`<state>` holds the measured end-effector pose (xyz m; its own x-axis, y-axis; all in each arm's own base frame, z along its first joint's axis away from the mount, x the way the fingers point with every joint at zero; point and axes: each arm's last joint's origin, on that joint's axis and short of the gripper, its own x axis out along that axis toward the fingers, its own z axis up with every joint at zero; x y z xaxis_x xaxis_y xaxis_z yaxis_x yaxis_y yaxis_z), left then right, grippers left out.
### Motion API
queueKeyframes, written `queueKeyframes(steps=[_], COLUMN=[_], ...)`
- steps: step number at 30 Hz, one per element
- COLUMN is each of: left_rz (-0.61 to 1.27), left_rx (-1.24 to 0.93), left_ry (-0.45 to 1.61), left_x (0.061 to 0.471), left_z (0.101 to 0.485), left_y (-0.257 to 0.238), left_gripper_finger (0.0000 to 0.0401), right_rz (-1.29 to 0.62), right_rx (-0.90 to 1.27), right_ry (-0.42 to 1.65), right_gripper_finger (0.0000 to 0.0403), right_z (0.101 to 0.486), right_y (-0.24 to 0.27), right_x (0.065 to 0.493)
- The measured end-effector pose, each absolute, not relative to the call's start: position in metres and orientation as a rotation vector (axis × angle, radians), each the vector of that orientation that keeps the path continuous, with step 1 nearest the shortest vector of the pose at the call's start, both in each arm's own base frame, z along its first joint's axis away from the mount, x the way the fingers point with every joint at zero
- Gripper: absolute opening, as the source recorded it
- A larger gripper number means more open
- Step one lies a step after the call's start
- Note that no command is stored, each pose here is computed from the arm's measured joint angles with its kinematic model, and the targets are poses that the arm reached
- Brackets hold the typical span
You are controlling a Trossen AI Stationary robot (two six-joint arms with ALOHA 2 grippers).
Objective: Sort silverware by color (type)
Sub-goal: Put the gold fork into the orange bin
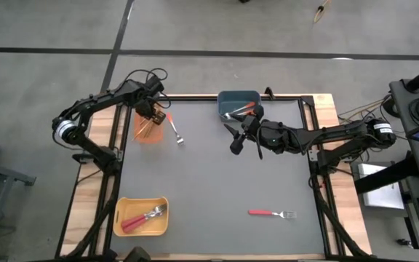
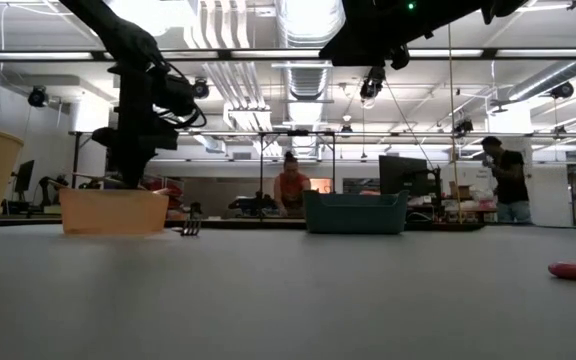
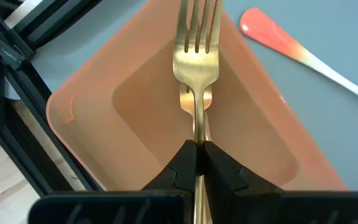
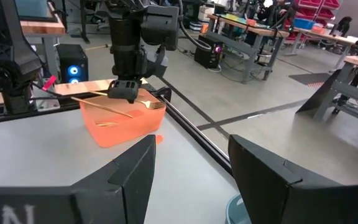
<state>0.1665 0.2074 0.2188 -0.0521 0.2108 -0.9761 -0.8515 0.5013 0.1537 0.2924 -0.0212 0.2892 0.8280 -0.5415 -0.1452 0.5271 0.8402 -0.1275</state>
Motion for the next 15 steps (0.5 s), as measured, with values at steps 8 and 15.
queueKeyframes(steps=[8,15], left_rz=[0.959,0.95], left_rx=[-0.621,-0.622], left_ry=[1.357,1.378], left_x=[0.1659,0.164], left_z=[0.2159,0.2106], left_y=[0.2067,0.2044], left_gripper_finger=[0.0,0.0], right_rz=[-0.567,-0.567], right_rx=[-0.087,-0.092], right_ry=[0.185,0.187], right_gripper_finger=[0.0194,0.0194], right_z=[0.2887,0.2886], right_y=[-0.0211,-0.0211], right_x=[0.2923,0.2923])
